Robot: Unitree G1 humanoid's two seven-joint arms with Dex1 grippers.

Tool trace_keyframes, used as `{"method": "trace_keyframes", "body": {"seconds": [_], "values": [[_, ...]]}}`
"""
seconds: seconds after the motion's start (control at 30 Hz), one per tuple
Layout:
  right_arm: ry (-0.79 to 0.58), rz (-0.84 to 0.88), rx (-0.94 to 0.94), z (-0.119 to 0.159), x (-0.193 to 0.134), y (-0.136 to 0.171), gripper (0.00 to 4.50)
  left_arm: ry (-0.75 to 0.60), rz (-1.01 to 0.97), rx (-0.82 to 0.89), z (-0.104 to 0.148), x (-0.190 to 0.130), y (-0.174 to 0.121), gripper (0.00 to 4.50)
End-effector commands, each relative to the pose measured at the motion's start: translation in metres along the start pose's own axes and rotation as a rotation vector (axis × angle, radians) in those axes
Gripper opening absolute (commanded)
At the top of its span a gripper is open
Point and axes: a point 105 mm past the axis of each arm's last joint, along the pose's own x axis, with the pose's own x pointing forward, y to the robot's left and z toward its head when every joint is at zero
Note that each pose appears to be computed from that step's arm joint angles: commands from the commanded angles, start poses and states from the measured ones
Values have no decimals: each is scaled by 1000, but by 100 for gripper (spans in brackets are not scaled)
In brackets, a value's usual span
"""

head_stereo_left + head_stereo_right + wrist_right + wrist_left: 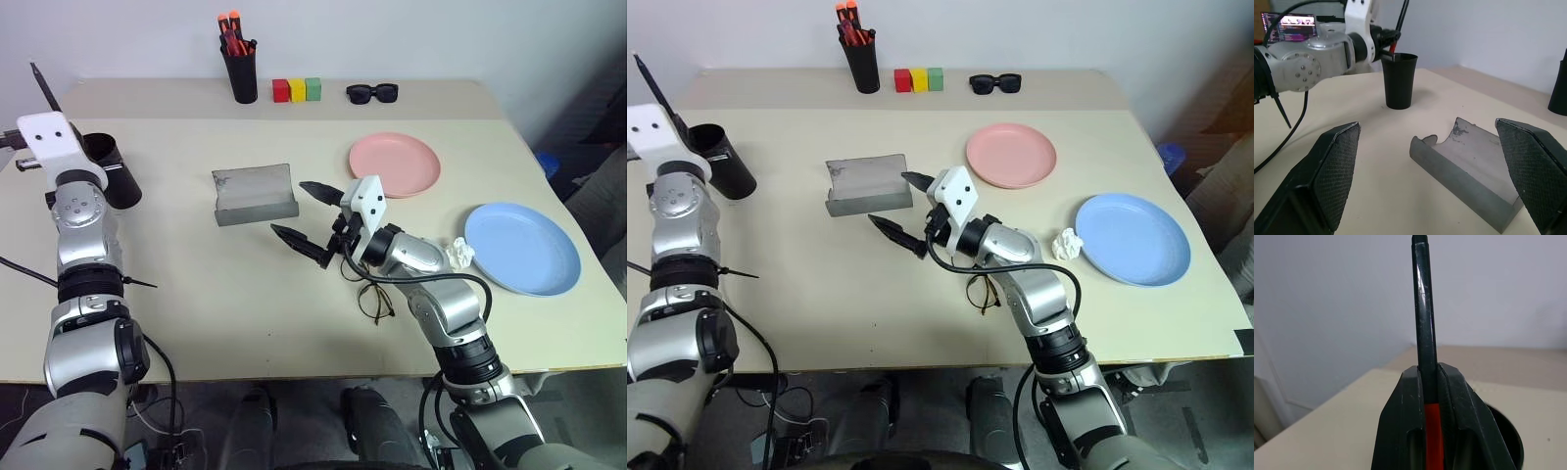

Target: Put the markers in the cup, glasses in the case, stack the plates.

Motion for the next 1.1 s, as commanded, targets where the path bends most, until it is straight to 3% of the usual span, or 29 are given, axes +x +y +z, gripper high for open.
{"method": "trace_keyframes", "body": {"seconds": [0.03, 0.1, 0.2, 0.37, 0.53, 0.67, 0.77, 0.8, 0.87, 1.1], "values": [[-63, 2, -39, 17, 2, 1, 450, -59, -2, -18, 15, 2, -2, 6], [-62, 5, -39, 17, 2, 2, 450, -44, -2, -33, 10, 0, -2, 6], [-62, 8, -38, 16, 1, 2, 450, -37, 5, -38, 8, -1, -1, 115], [-62, 12, -38, 17, 1, 3, 450, -38, 21, -29, 7, -2, 0, 363], [-61, 13, -38, 17, 1, 3, 450, -68, 35, -47, 14, -3, 1, 363], [-59, 7, -42, 18, 0, 1, 450, -160, 10, -107, 43, -1, -4, 363], [-51, -8, -55, 20, -4, -5, 450, -194, -256, -178, 70, -5, -42, 363], [-44, -11, -62, 20, -7, -7, 450, -168, -379, -181, 72, -11, -59, 389], [-3, 25, -79, 18, -15, -8, 450, -85, -586, -126, 65, -25, -89, 447], [265, 152, -79, 1, -65, -15, 450, 248, -1134, 125, 9, -96, -146, 447]]}}
